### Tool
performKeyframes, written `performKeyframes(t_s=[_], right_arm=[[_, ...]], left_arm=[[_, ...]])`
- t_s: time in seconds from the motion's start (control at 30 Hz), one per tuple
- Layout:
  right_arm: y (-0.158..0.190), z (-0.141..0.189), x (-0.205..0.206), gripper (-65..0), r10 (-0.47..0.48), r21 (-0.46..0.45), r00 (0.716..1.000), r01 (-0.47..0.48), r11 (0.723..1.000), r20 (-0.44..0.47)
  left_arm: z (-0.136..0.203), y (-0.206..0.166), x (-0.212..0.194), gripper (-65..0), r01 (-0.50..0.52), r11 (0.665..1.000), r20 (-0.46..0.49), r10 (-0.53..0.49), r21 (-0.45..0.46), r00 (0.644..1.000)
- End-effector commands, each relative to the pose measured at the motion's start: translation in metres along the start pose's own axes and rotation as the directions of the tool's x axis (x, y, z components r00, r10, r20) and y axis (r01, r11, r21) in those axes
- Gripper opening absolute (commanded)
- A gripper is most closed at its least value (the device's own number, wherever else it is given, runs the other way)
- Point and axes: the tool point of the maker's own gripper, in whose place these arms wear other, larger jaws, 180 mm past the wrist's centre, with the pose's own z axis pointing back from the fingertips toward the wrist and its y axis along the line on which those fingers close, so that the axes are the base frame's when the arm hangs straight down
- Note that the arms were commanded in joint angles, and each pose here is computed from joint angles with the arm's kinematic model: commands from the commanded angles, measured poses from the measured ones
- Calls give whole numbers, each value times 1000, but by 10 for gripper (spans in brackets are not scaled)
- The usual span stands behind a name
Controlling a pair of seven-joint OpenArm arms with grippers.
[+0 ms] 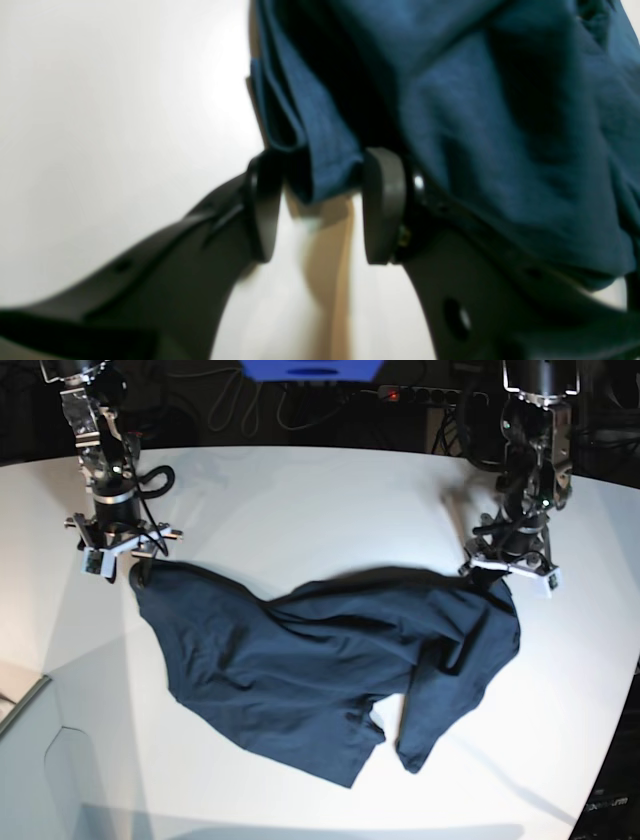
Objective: Layout the t-shirt on the table in an organized manner, then fold the t-shirt properly
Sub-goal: 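Lift the shirt edge with both grippers, then pull the grippers apart and lay the stretched shirt on the table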
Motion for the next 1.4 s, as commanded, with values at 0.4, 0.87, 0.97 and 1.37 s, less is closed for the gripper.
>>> performKeyframes(t_s=[0.4,0.87,0.97,1.37], right_arm=[[-6,-18,18,-321,12,-5,1000,-13,1000,-28],[46,-23,-8,-428,41,282,982,12,959,-183],[50,-21,-9,-604,44,310,982,17,951,-186],[13,-18,134,-650,-47,225,985,9,974,165]], left_arm=[[-8,-3,18,-650,0,1000,35,0,-11,999],[25,1,72,-650,34,999,181,-29,-25,983],[30,9,85,-650,21,1000,212,-18,-9,977],[84,7,126,-650,72,997,359,-65,-5,931]])
